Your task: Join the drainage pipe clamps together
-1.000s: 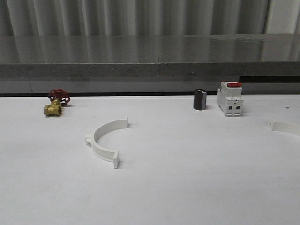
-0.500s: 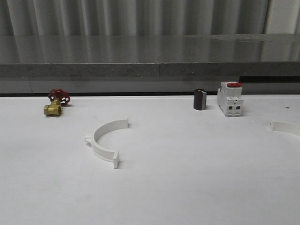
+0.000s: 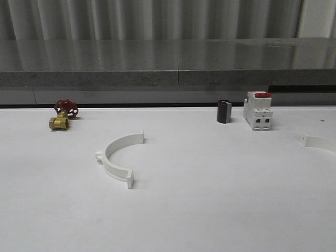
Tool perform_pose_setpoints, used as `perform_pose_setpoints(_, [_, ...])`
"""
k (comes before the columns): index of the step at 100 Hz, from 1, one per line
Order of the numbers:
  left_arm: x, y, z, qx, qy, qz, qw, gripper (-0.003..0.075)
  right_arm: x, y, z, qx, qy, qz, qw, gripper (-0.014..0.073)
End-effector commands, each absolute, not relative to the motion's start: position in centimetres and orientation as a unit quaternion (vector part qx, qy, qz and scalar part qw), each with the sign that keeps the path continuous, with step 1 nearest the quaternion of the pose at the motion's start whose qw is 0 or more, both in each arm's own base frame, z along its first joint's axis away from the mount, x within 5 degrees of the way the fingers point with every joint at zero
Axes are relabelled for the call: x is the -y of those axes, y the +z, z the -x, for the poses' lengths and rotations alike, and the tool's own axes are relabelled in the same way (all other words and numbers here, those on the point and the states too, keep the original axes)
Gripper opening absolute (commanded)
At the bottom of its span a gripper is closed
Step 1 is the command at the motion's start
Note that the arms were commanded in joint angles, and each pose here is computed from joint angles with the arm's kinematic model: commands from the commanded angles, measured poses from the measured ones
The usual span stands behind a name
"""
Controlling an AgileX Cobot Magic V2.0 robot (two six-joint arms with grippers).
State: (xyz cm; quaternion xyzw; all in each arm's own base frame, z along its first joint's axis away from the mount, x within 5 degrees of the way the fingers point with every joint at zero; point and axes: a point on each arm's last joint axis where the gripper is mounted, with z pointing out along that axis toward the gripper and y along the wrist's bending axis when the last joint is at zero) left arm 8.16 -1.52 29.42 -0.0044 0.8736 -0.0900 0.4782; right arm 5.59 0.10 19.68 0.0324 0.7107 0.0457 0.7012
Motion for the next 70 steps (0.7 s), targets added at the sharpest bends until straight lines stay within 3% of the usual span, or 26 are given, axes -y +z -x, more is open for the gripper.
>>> perform_pose_setpoints(1, [1.6,30.7,-8.4,-0.853,-0.098,0.003,0.513,-0.0020,-0.1,21.3,-5.4,-0.663,0.042,-0.024,0.747,-0.0068])
perform_pose_setpoints(24, [1.6,30.7,-8.4,-0.853,-0.098,0.003,0.513,-0.0020,-0.1,24.9,-4.9,-0.669,0.044,-0.028,0.741,-0.0068])
perform_pose_setpoints(45, [1.6,30.7,-8.4,-0.853,-0.098,0.003,0.513,-0.0020,-0.1,28.8,-6.5,-0.751,0.037,-0.034,0.659,-0.0068])
perform_pose_setpoints(70, [1.6,30.7,-8.4,-0.853,-0.098,0.003,0.513,-0.0020,-0.1,31.7,-11.7,-0.859,0.029,-0.042,0.509,-0.0068])
